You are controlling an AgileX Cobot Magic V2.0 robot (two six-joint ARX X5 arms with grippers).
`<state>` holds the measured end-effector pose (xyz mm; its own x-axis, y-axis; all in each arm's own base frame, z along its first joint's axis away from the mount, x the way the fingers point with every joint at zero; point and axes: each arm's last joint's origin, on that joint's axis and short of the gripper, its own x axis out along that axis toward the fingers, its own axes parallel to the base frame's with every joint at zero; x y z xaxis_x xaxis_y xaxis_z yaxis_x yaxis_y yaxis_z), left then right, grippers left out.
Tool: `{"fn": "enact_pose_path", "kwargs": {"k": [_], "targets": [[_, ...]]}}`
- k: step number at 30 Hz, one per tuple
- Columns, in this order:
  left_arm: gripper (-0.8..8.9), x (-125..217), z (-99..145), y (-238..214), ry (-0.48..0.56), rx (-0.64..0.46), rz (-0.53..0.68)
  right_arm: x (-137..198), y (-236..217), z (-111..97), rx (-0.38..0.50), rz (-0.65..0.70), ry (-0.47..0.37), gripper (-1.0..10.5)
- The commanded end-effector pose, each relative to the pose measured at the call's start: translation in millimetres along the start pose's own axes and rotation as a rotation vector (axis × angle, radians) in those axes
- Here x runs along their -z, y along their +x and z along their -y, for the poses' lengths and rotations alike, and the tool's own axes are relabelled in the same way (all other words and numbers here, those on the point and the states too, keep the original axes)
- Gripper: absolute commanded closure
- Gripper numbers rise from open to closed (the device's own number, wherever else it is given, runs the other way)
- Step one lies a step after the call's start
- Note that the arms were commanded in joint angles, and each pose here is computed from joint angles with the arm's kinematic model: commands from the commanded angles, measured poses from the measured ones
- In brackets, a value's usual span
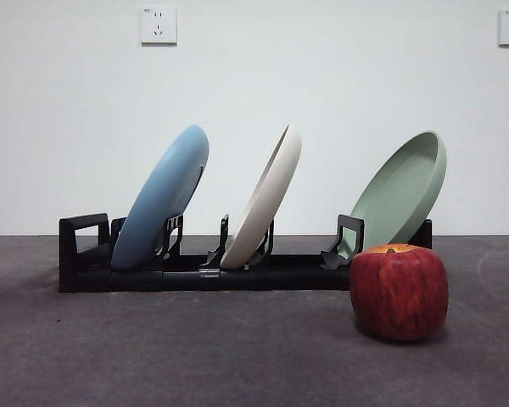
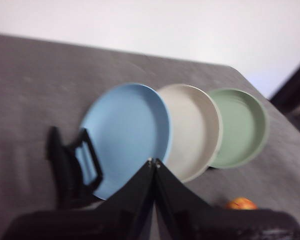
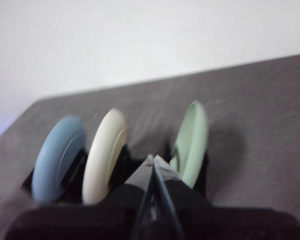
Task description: Take the blue plate from the plate rack,put the plate on the table,take the apple from the table,put the apple in the plate
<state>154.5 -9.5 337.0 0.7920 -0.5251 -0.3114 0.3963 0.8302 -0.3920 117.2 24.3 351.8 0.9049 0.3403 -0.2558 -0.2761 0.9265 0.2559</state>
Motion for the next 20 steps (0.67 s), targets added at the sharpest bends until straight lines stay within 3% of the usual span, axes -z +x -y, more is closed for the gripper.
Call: {"fn": "enact_pose_path", "kwargs": {"k": [1, 4, 7, 9, 15, 20], "targets": [[8.18, -5, -4, 11, -0.019, 0.037, -0.055, -14, 9, -3, -0.030, -0.078, -0.027, 8.8], [8.00, -8, -8, 21, -0.029, 0.038, -0.080, -22, 20, -3, -0.041, -0.157, -0.021, 7.4], [5.93, -9, -8, 30, -0.032, 0.055, -0.091, -24, 31, -1, -0.031, -0.222, -0.026, 6.6], [5.31, -11, -7, 36, -0.047, 0.076, -0.089, -22, 37, 0, -0.026, -0.251, -0.019, 6.6], [5.32, -18, 1, 57, -0.045, 0.089, -0.103, -20, 44, 2, -0.020, -0.288, -0.011, 6.6], [5.32, -45, 20, 104, 0.015, 0.094, -0.185, -19, 44, 2, -0.019, -0.291, -0.014, 6.6]]}}
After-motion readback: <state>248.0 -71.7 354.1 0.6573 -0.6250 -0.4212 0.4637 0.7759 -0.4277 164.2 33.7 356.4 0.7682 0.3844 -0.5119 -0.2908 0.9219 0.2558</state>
